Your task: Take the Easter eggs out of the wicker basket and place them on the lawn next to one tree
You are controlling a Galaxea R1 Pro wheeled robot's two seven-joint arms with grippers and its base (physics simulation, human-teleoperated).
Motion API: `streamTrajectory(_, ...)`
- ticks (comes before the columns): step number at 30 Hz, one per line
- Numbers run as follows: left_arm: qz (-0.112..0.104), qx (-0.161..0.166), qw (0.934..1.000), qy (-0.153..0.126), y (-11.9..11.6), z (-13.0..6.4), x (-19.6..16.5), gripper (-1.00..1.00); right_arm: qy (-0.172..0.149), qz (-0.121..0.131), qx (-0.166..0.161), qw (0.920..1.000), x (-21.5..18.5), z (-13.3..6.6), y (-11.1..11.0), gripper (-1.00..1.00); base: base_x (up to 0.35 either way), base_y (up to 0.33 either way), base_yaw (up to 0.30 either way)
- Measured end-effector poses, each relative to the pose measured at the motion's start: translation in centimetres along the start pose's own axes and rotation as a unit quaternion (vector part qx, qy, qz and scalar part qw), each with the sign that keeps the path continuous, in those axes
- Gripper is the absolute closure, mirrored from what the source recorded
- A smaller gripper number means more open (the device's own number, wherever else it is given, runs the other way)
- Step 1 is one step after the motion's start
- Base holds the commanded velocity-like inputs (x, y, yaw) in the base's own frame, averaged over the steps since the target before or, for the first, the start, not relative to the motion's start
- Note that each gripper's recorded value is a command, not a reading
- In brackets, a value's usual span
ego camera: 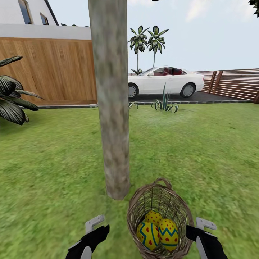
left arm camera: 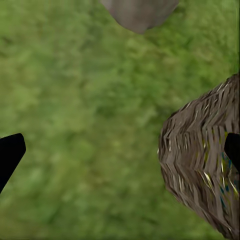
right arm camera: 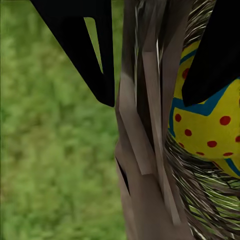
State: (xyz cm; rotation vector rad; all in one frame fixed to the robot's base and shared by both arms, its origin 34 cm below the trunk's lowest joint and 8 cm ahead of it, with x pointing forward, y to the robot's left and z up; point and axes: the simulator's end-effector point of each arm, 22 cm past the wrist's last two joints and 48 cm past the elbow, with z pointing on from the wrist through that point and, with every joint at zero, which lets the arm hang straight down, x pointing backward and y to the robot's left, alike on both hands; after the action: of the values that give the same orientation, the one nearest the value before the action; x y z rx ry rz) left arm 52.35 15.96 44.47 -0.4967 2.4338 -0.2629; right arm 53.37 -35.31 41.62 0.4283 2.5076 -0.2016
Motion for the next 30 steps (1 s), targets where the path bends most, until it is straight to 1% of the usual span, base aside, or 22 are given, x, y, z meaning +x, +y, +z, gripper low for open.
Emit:
streamTrajectory(3,-0.007,0.006,1.0,0.002,-0.3,0.0,0.1,-1.0,0.001,-0.001,0.0,1.0,0.0,0.0,0.1,1.0,0.0,0.0,0.0)
streamTrajectory(6,-0.007,0.009,0.9999,0.003,-0.5,-0.1,0.1,-1.0,0.0,-0.001,-0.001,1.0,0.0,0.0,0.1,1.0,0.0,0.0,0.0)
streamTrajectory(9,-0.014,0.017,0.9998,-0.001,-1.5,0.1,0.3,-1.0,0.0,-0.001,-0.001,1.0,0.5,0.5,0.1,1.0,0.0,0.0,0.0)
streamTrajectory(11,-0.014,0.019,0.9997,-0.001,-1.5,0.3,0.6,-1.0,0.0,-0.001,-0.001,1.0,0.8,0.8,0.1,1.0,0.0,0.0,0.0)
streamTrajectory(15,-0.013,0.022,0.9997,-0.001,-1.7,0.3,0.5,-1.0,0.0,-0.001,-0.001,1.0,0.8,0.8,0.1,1.0,0.0,0.0,0.0)
streamTrajectory(30,-0.013,0.021,0.9997,-0.001,-0.5,2.2,2.8,-1.0,-0.001,-0.001,-0.001,1.0,3.1,2.9,-0.1,1.0,0.0,0.0,0.0)
